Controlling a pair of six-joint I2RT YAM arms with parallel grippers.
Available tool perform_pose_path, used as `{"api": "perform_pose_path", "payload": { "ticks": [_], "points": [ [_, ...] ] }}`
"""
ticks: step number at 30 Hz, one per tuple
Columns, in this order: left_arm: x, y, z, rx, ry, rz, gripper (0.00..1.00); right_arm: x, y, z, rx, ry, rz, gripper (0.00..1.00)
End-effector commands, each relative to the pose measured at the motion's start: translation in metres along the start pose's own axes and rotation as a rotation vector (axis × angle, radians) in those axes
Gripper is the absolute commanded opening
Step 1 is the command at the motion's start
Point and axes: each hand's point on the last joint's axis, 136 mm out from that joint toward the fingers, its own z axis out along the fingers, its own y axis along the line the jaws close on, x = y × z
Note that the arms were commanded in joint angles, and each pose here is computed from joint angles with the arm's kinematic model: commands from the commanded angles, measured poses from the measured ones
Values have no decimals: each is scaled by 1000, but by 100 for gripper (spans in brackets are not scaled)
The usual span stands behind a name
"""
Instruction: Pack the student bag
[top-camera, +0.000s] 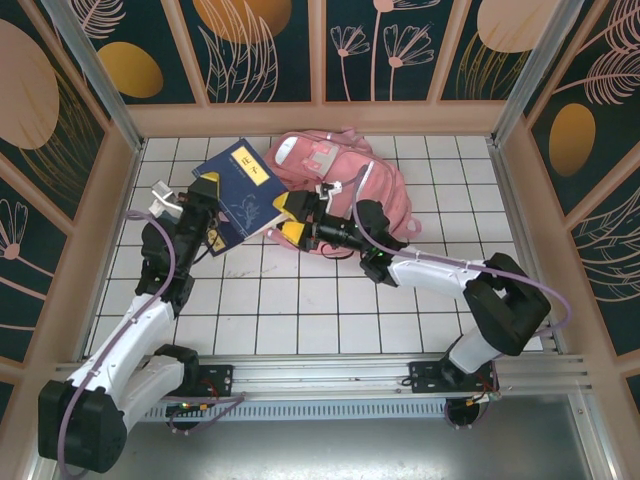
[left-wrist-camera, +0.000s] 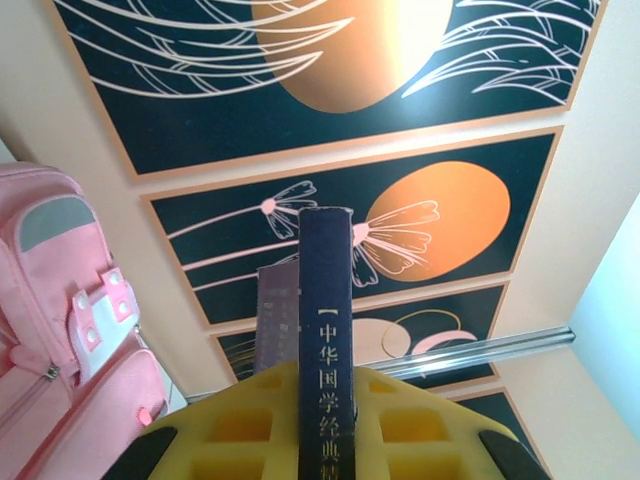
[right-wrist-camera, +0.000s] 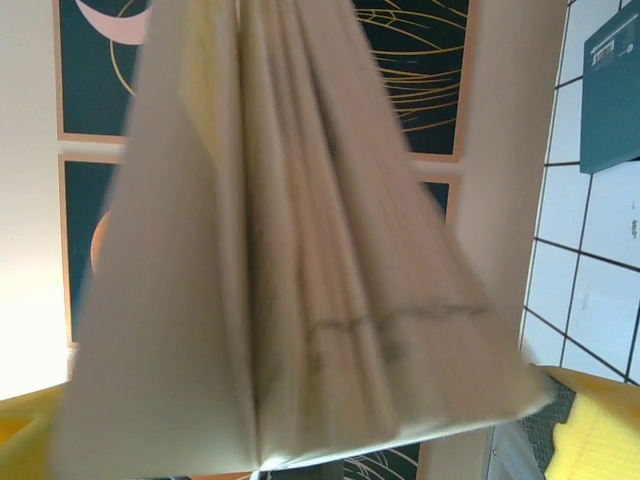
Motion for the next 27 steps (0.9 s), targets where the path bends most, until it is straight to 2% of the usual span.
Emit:
{"api": "perform_pose_path", "payload": {
  "ticks": [1,7,14,19,25,26,27],
  "points": [
    [-3,-42,1,132,-19,-17,0,2,17,5,-79,0,-40,99],
    [-2,-46,0,140,-21,-11,0,3,7,4,-49,-7,-37,97],
    [19,-33,4,108,22,-18,0,-2,32,11,-143,-19,-32,80],
    [22,-17,-1,55,13,-9,0,-15,54,1,-175,-100,-83,51],
    [37,-5,0,11,59,17,0,-30,47,-12,-54,-205,-134,8],
    [42,-4,3,3,80,31,11,-32,45,-15,-48,-213,-134,3],
    [46,-3,6,-12,102,50,26,-34,44,-19,-41,-224,-133,1]
  ]
}}
